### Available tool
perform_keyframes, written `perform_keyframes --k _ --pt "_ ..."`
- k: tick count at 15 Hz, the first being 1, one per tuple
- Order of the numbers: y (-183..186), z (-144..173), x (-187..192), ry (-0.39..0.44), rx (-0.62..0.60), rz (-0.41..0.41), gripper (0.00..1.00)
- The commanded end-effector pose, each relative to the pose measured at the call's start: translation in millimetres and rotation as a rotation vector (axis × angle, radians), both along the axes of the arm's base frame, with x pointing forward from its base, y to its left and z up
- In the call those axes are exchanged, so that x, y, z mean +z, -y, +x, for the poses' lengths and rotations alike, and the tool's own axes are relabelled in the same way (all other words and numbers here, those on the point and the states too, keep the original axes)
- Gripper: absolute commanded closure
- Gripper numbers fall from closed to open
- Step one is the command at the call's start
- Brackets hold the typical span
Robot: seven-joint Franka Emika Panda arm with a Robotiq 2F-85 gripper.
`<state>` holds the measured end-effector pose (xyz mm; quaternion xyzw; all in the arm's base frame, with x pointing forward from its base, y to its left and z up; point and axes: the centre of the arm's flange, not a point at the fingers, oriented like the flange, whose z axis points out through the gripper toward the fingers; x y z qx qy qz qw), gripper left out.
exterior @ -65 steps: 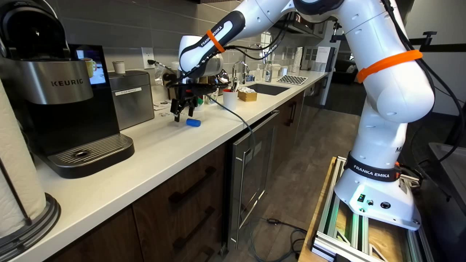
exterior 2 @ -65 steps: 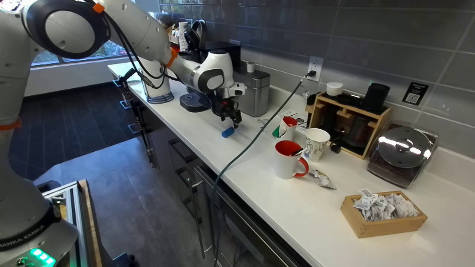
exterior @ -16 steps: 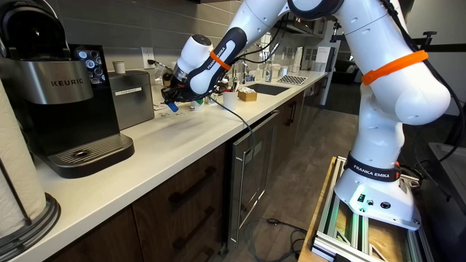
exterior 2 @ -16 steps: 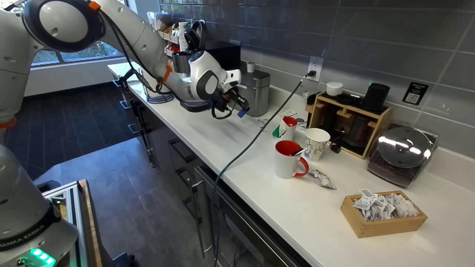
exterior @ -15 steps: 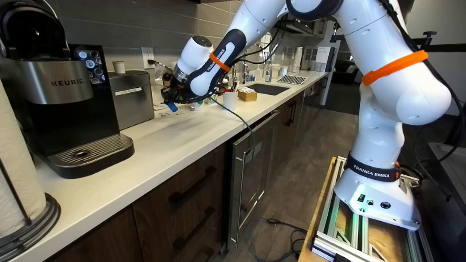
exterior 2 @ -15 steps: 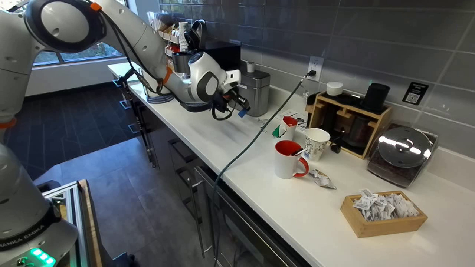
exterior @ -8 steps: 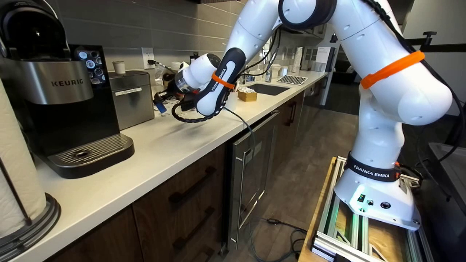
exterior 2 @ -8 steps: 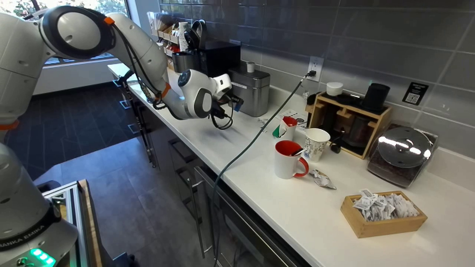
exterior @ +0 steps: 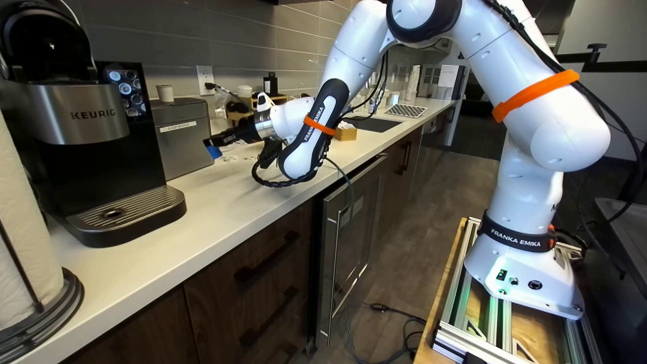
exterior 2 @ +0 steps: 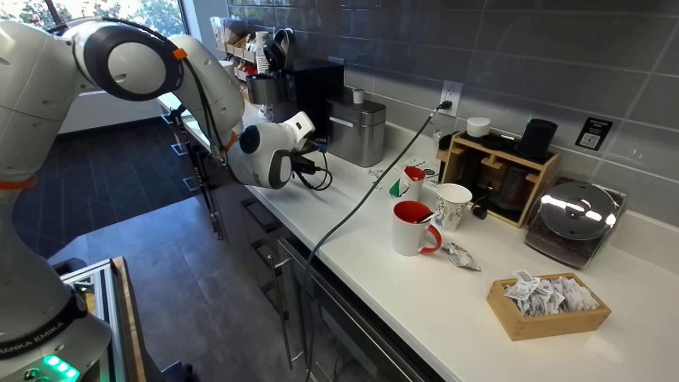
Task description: Put the blue block upright, then put the coffee pod in the coffeemaker
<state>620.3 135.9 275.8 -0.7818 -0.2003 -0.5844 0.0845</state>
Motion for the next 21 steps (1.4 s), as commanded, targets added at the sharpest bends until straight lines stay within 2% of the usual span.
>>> perform_keyframes --k 1,4,10,15,16,21 --pt "8.6 -6.1 -9.2 -0.004 0.044 0.026 0.92" --pt "10.2 -2.9 -10.6 -0.047 0.031 0.011 0.92" --pt "5.0 7.7 -23.5 -0.196 0.015 -0.062 0.92" --pt "1.8 8.5 -26.1 -0.247 0.02 -0.083 0.92" --pt "1.9 8.1 -25.9 -0.257 0.023 -0.084 0.47" --pt "5.8 3.4 -16.5 -0.253 0.021 -0.101 0.12"
